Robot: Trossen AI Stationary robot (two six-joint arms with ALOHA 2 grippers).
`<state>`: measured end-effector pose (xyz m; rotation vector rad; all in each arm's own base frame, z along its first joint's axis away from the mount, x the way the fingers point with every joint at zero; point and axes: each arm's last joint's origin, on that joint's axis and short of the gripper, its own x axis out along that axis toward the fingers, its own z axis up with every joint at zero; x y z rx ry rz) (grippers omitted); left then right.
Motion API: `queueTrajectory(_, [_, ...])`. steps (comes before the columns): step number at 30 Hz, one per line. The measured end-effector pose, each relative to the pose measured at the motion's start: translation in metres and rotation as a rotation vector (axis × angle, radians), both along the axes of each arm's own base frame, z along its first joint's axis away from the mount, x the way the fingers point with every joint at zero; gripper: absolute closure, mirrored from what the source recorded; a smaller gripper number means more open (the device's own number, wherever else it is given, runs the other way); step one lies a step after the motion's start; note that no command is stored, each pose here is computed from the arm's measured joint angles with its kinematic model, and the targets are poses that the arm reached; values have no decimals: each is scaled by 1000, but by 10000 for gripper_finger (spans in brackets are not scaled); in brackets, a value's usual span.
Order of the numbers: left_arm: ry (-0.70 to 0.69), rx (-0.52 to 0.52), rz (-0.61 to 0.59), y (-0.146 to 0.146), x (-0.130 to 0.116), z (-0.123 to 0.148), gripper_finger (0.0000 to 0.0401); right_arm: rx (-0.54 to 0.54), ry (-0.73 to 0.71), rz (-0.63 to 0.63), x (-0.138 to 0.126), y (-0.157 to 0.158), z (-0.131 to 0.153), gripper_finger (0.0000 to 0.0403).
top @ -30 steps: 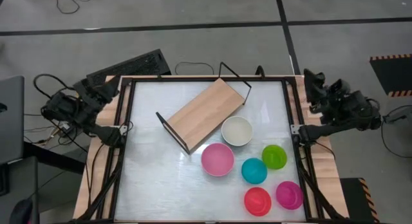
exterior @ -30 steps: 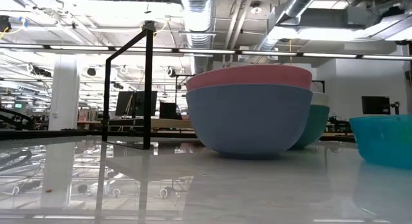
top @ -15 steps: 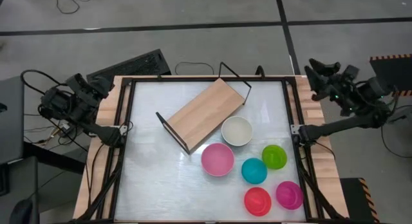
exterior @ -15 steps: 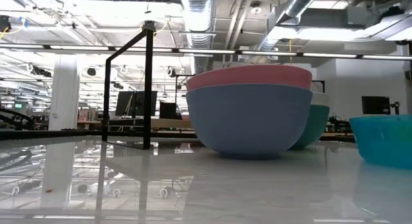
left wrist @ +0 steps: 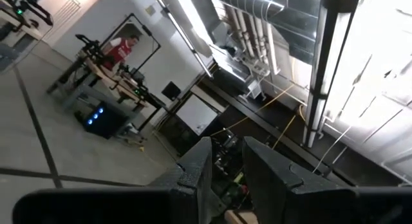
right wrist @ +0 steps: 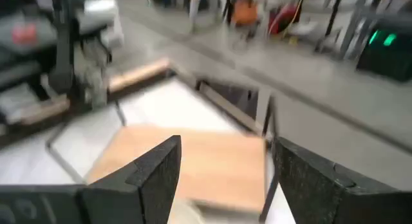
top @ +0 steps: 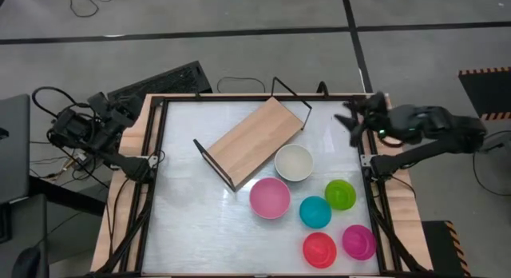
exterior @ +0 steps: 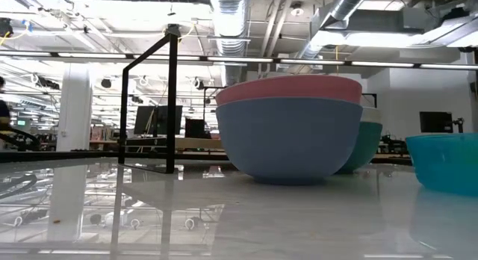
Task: Place and stack bowls onto a shelf
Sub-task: Put the white bowl on the shelf
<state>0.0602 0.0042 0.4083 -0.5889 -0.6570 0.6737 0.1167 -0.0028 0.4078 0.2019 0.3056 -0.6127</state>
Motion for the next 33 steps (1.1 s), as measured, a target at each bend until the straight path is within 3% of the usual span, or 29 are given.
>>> queueTrajectory(6, [62, 9, 13, -1, 3, -4, 326, 168, 236, 19, 38, -1, -30, 133])
queueTrajectory(12, [144, -59, 92, 0, 5, -10, 326, 476, 507, -241, 63, -14, -71, 133])
queueTrajectory(16, [153, -75, 100, 0, 6, -12, 326, 637, 600, -303, 80, -16, -89, 133])
queueTrajectory(28, [184, -91, 130, 0, 7, -14, 326, 705, 806, -323, 120, -16, -138, 133])
queueTrajectory(33, [183, -93, 131, 0, 7, -14, 326, 761, 783, -299, 124, -18, -165, 133])
